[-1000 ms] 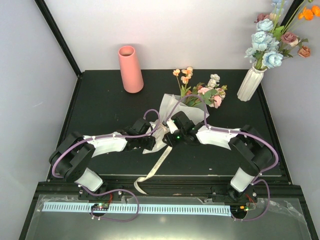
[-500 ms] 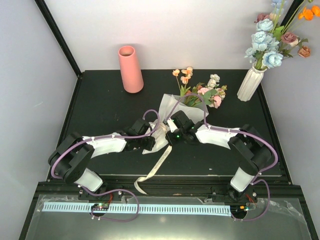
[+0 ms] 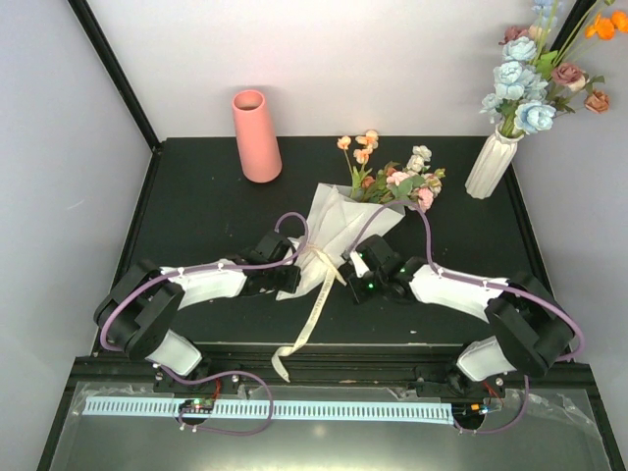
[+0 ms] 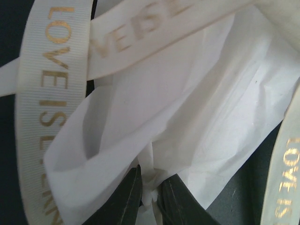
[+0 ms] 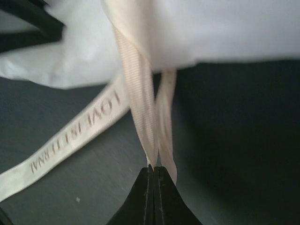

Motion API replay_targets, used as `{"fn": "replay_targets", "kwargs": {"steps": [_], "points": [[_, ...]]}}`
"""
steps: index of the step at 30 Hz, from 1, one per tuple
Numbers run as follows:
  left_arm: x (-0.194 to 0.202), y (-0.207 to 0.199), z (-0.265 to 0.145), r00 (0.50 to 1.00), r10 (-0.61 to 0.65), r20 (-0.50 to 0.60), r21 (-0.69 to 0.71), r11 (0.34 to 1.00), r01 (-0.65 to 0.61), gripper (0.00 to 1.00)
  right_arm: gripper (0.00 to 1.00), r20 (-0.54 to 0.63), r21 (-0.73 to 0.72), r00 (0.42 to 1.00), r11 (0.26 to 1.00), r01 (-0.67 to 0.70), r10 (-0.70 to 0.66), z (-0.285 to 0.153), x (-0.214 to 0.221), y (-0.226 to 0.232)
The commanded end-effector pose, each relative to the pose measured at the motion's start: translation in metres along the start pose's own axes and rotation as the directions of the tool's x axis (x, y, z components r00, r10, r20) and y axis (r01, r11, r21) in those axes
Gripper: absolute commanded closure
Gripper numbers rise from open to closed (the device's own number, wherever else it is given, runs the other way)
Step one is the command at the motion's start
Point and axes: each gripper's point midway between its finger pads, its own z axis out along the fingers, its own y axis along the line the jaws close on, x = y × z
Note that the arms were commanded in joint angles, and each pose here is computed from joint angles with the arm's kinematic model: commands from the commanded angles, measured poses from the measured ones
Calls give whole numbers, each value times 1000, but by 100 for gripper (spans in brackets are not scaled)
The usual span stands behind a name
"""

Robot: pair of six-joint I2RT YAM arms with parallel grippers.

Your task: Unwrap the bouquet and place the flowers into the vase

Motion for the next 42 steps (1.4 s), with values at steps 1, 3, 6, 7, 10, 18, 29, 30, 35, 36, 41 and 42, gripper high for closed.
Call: {"fn": "replay_targets", "kwargs": {"steps": [1, 3, 6, 7, 10, 18, 29, 30, 35, 36, 41, 42], "points": [[13, 25, -3, 998, -47, -51, -102, 994, 42, 86, 98, -18, 92, 996, 992, -88, 90, -1, 23, -20], [13, 25, -4, 998, -47, -48, -100, 994, 42, 86, 98, -35, 106, 992, 988, -115, 120, 1, 33, -24], [12, 27, -4, 998, -52, -45, -105, 993, 47, 86, 95, -43, 98, 989, 985, -140, 145, 2, 36, -23], [12, 29, -5, 998, -54, -44, -109, 993, 49, 86, 95, -45, 94, 986, 984, -153, 158, 3, 39, -23], [8, 27, -7, 998, -53, -33, -101, 994, 49, 86, 94, -68, 48, 985, 987, -155, 158, 6, 44, -16], [7, 8, -7, 999, -2, -38, 8, 1000, 2, 86, 80, 25, -84, 999, 996, -32, 34, -16, 0, 16], [11, 1, -7, 999, 10, -53, 43, 999, -8, 87, 61, 90, -52, 991, 994, 99, -94, -13, -69, 26], [12, 1, -7, 998, 11, -54, 43, 999, -8, 87, 60, 83, -51, 992, 993, 102, -98, -9, -71, 26], [12, 1, -7, 998, 11, -55, 39, 999, -9, 87, 63, 40, -118, 996, 989, 89, -85, 14, -68, 34], [12, 1, -7, 998, 11, -56, 38, 999, -9, 87, 64, 34, -125, 996, 988, 85, -81, 17, -67, 34], [12, 2, -7, 998, 10, -56, 32, 999, -9, 87, 71, 5, -132, 998, 989, 58, -58, 28, -55, 31], [13, 3, -6, 998, 11, -57, 31, 999, -9, 87, 72, -2, -136, 998, 989, 55, -56, 30, -52, 31]]}}
